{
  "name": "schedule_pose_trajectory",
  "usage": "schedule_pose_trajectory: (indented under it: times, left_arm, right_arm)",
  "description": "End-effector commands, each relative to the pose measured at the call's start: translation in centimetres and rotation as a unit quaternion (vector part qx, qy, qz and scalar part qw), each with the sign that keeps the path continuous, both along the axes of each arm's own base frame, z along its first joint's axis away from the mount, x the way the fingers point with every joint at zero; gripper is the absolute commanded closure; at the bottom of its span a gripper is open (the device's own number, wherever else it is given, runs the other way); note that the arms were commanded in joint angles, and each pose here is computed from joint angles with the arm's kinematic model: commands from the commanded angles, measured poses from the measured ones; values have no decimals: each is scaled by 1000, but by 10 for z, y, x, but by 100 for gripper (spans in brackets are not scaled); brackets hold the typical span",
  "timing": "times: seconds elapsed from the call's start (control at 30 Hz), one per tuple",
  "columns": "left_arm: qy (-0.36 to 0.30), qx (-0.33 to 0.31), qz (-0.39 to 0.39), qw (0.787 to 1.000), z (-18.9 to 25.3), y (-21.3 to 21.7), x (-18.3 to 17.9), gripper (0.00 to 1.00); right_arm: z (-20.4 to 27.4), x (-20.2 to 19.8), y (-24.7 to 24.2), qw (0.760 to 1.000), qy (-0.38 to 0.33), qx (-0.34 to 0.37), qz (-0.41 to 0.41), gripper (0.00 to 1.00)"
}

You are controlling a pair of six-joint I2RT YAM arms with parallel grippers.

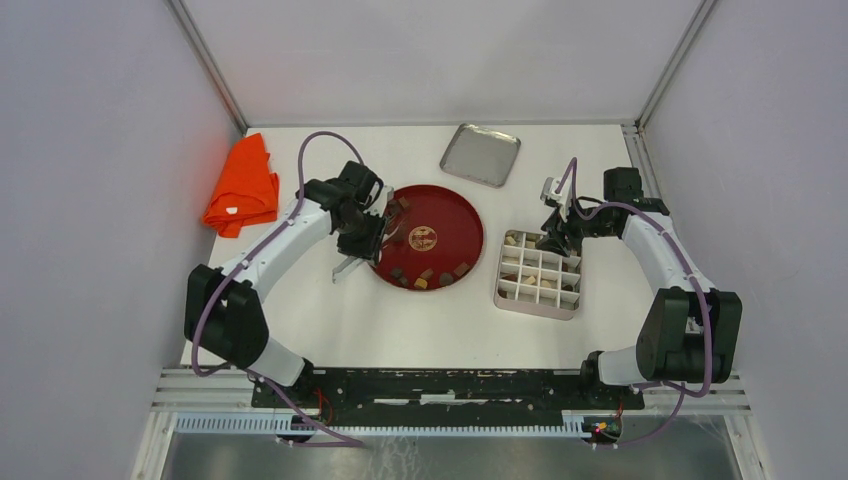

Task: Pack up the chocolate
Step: Pick up the fake chocolate from the plate.

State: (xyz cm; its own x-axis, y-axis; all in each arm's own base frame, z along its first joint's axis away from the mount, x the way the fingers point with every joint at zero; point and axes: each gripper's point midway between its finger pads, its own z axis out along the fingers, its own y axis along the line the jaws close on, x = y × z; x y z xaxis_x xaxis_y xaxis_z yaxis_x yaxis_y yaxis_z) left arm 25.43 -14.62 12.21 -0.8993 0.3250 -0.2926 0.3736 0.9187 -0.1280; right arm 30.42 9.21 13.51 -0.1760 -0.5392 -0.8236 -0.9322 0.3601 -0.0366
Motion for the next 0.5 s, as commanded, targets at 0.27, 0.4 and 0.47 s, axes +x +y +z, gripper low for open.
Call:
schedule_pose_trajectory:
  times: [0.27,0.4,0.47]
  left_arm:
    - [1,12,-20,1000,-4,-1,12,55]
    - [2,14,-20,1000,-4,0,13,54]
    - [3,14,-21,1000,-4,-1,13,53]
  right_arm:
    - [9,3,2,1000,-15,6,10,46]
    - [8,2,2,1000,-14,6,11,46]
    - [9,2,2,1000,-15,6,11,46]
